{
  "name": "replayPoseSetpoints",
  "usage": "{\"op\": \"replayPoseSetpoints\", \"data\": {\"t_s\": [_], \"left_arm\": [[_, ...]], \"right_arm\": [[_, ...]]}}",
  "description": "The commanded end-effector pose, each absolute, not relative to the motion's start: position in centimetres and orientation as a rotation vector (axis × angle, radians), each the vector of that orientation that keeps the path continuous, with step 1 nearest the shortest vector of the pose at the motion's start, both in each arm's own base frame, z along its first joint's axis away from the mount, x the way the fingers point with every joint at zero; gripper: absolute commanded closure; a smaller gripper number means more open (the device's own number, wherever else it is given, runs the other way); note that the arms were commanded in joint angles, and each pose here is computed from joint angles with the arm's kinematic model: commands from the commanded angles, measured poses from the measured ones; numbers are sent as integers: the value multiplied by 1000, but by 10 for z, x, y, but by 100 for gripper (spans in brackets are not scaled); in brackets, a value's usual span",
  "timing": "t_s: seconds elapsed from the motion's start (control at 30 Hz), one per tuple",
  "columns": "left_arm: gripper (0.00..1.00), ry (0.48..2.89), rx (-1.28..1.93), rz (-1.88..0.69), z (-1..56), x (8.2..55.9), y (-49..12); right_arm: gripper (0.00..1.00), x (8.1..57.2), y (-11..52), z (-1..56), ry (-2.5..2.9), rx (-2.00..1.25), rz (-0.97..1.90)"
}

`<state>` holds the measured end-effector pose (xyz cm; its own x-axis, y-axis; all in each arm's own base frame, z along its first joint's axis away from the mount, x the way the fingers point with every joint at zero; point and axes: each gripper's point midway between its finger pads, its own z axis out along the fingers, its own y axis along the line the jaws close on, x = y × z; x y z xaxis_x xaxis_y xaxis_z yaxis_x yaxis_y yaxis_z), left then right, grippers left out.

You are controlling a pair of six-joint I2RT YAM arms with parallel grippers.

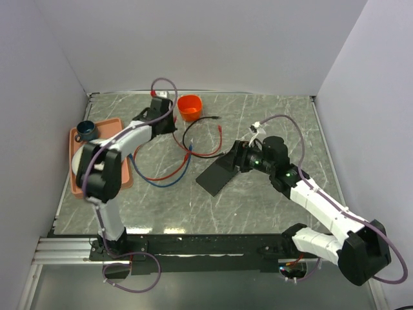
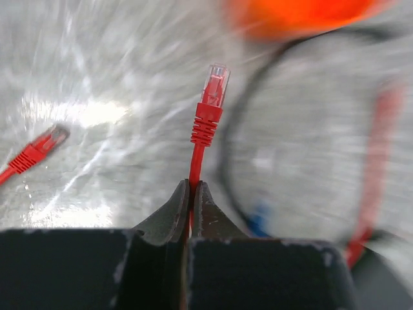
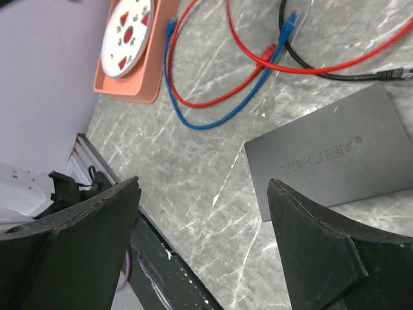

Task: Insert the plug into the switch port

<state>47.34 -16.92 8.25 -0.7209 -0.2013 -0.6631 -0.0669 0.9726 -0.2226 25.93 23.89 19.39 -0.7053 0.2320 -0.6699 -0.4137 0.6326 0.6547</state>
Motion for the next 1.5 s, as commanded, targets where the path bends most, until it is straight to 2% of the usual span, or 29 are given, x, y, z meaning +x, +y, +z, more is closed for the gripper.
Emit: {"op": "replayPoseSetpoints", "data": {"t_s": [0.0,0.13,0.5,0.7,1.13,1.23,1.37,1.43,1.47], "left_arm": [[99,2091,-96,-526,218,458,-208],[99,2009,-5,-609,248,410,-236],[99,1913,98,-909,246,276,-310],[99,1906,121,-919,241,250,-322],[99,1907,189,-902,245,234,-340],[99,1905,213,-904,247,229,-343],[99,1902,212,-910,249,225,-342],[99,1890,231,-938,252,221,-345],[99,1883,236,-951,252,219,-346]], "right_arm": [[12,256,231,237,1954,-182,1092],[12,244,229,266,1851,-213,1142],[13,229,250,285,1742,-227,1401],[15,233,248,258,1803,-138,1404],[21,240,250,231,1801,-37,1452],[29,243,253,232,1759,-33,1486],[52,249,259,231,1758,-20,1521],[55,248,262,240,1701,-39,1567],[67,246,263,241,1689,-49,1586]]}}
